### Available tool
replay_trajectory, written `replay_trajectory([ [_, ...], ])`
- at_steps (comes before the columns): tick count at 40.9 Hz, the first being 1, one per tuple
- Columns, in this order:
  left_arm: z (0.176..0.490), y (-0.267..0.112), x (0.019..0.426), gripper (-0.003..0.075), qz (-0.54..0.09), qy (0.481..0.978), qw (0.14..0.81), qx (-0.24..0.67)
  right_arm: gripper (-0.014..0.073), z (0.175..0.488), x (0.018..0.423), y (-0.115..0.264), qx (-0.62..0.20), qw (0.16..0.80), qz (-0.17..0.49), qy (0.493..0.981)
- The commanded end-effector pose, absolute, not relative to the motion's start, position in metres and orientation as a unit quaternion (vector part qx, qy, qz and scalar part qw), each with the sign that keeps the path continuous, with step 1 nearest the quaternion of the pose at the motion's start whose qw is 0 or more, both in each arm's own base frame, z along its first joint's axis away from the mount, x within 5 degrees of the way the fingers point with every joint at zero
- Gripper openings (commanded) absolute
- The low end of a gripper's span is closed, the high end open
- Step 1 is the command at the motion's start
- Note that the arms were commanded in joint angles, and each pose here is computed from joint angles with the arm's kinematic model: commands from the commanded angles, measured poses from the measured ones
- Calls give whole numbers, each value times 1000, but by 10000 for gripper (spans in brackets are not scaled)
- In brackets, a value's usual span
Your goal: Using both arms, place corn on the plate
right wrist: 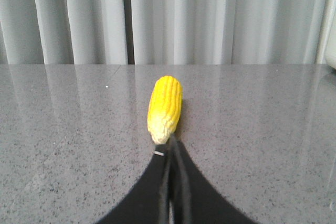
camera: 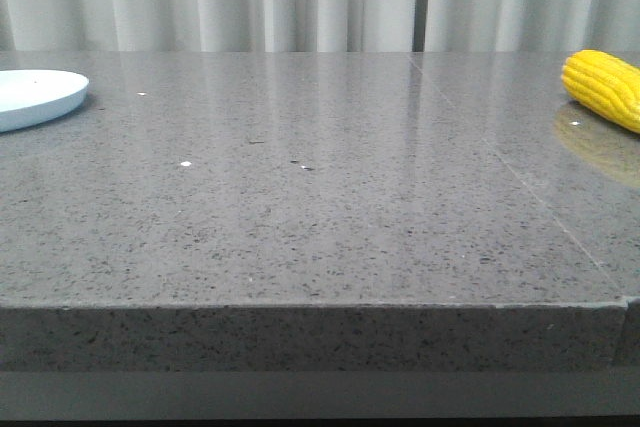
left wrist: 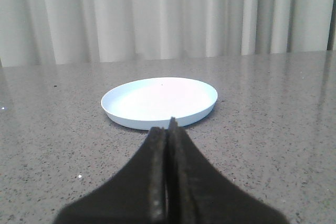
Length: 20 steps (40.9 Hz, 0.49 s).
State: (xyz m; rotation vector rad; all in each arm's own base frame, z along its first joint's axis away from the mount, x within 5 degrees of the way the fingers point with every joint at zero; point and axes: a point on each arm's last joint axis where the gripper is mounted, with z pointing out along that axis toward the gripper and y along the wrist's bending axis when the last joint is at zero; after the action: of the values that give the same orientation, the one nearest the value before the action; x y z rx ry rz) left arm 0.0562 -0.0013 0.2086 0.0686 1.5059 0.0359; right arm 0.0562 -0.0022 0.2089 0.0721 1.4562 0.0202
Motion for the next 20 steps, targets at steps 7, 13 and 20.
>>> replay_trajectory([
  [7, 259, -1, 43, -20, 10, 555, 831, 20, -69, 258, 43, -2, 34, 805, 9, 592],
  [13, 315, 0, 25, -20, 9, 519, 855, 19, -69, 303, 29, -1, 29, 821, 11, 571],
  [20, 368, -1, 21, -20, 8, 551, 834, 23, -69, 354, 23, 1, 24, 810, 15, 585],
])
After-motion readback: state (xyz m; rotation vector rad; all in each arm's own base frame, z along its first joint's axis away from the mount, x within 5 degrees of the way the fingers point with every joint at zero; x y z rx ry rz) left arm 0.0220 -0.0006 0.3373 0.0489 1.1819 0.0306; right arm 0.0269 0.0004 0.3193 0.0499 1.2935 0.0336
